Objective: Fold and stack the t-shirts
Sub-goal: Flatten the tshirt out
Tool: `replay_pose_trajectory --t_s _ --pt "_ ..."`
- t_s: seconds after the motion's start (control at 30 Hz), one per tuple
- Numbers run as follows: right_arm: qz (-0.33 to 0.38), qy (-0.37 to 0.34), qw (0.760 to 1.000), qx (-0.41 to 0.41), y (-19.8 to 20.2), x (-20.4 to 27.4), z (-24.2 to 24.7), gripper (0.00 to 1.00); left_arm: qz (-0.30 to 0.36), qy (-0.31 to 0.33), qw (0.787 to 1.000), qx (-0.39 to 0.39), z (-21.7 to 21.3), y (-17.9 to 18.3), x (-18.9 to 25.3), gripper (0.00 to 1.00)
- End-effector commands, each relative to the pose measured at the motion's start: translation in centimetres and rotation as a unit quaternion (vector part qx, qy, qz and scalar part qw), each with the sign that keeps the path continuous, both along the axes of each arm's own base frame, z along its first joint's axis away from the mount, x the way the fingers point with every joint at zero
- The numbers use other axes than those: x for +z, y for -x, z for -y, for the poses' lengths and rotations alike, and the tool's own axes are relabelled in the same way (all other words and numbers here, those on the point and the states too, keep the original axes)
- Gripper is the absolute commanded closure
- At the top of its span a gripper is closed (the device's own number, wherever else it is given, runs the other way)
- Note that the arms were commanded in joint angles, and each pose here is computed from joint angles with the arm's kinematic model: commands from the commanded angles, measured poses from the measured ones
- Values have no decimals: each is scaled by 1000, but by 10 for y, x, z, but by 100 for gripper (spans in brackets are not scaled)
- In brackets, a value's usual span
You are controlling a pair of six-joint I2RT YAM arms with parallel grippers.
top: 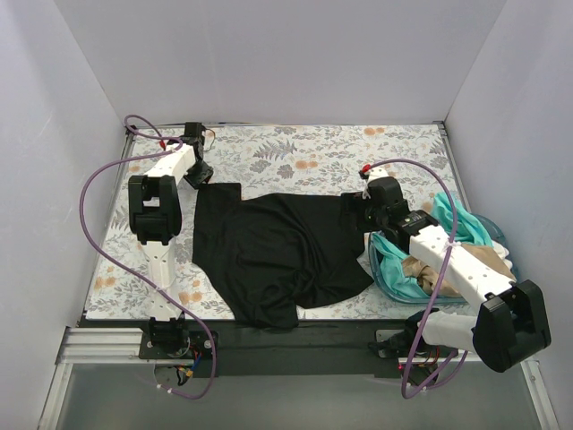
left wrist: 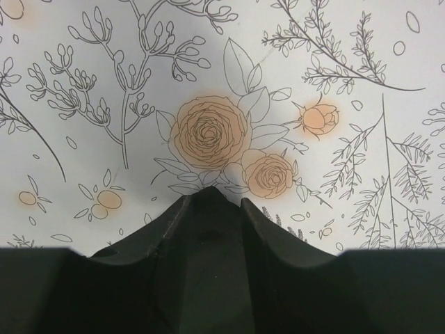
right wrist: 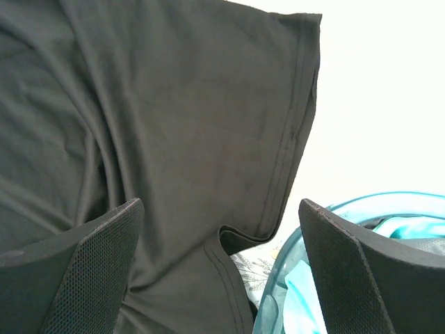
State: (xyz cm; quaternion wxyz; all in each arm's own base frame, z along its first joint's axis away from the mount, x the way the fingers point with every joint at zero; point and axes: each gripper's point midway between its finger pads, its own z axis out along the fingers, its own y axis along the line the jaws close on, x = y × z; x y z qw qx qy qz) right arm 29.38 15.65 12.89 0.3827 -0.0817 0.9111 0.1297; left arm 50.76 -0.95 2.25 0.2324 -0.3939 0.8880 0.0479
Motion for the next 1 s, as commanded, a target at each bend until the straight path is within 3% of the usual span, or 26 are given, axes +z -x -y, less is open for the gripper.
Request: replay_pose_trajectory --t_s 0.0,0.2,0.23,0.3,0.6,0.8,0.97 --pt "11 14 1000 -10 -1 3 9 2 -21 1 999 -25 0 12 -5 68" --pt "15 24 999 -21 -3 1 15 2 -52 -25 996 -75 3 29 -14 73" --pt "13 25 999 -23 -2 0 17 2 -54 -26 995 -81 6 30 -12 77" --pt "12 26 999 -23 -2 -1 17 2 -59 -31 994 -88 8 31 -14 100" --pt "24 25 999 -39 -10 8 20 2 -58 -86 993 -56 -15 53 0 100" --pt "7 35 999 -27 -43 7 2 2 3 -58 996 -74 -6 66 18 100" --pt "4 54 997 -45 -81 4 -6 5 -6 -103 994 -46 -26 91 20 100"
